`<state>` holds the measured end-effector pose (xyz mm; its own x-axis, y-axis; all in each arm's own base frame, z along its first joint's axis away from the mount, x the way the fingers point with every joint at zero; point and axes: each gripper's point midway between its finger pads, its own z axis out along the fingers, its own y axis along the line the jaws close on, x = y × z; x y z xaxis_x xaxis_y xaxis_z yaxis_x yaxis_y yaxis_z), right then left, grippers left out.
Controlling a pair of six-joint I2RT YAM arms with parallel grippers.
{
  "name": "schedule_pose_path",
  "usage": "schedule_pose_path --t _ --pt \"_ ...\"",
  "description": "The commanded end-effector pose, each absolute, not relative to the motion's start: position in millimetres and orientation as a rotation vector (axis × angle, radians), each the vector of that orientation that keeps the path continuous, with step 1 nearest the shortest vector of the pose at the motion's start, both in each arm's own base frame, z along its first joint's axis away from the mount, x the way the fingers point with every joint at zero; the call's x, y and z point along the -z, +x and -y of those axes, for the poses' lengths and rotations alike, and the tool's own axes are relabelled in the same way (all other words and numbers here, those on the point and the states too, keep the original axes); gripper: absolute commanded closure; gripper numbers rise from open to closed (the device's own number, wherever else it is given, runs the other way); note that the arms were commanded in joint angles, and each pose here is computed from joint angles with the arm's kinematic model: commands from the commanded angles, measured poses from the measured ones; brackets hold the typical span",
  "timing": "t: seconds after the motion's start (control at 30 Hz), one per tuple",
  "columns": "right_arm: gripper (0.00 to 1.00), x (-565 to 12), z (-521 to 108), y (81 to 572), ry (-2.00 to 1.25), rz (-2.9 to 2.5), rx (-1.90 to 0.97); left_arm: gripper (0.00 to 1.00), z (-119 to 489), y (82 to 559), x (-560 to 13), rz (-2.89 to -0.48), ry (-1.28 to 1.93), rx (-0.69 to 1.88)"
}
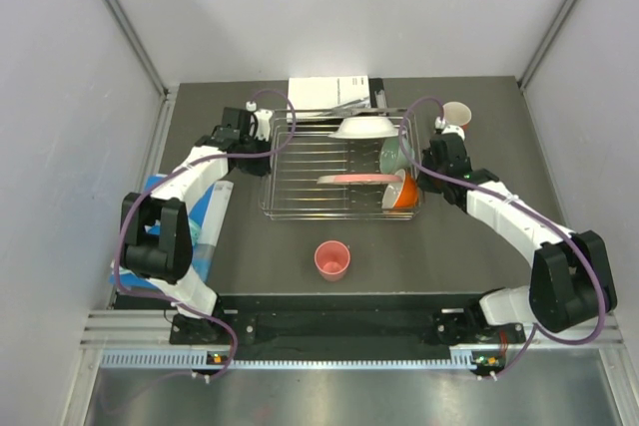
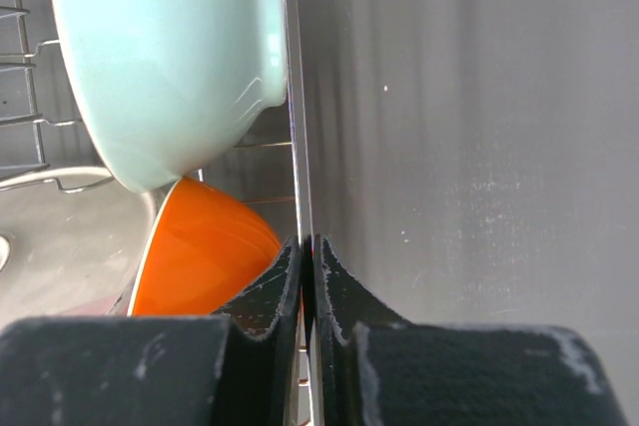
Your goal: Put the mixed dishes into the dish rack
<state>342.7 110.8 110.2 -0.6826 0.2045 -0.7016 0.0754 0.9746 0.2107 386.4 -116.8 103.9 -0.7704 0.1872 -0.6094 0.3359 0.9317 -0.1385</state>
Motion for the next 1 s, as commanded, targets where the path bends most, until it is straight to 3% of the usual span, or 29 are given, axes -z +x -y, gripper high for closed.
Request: schedule_pose_path --t 0.0,0.8,0.87,0.9,0.93,0.97 --pt "1.00 -148 -114 362 0.265 -2.170 -0.248 0.96 147 375 -144 -2.335 0.544 0.459" --pt "1.00 -131 -102 337 0.299 -2.206 -0.211 1.00 164 337 -126 -2.405 0.589 0.511" --pt "0.91 -133 -95 337 0.317 -2.198 -0.170 0.99 164 336 -128 -2.404 0.589 0.501" --pt "0.82 -135 -93 336 0.319 -2.201 -0.158 0.97 162 337 -127 -2.411 0.585 0.483" --pt "0.70 -140 -92 336 0.328 -2.185 -0.159 0.94 161 340 -131 -2.404 0.583 0.471" --pt "0.68 -143 -90 336 0.326 -2.177 -0.150 0.86 160 341 -132 -2.408 0.585 0.459"
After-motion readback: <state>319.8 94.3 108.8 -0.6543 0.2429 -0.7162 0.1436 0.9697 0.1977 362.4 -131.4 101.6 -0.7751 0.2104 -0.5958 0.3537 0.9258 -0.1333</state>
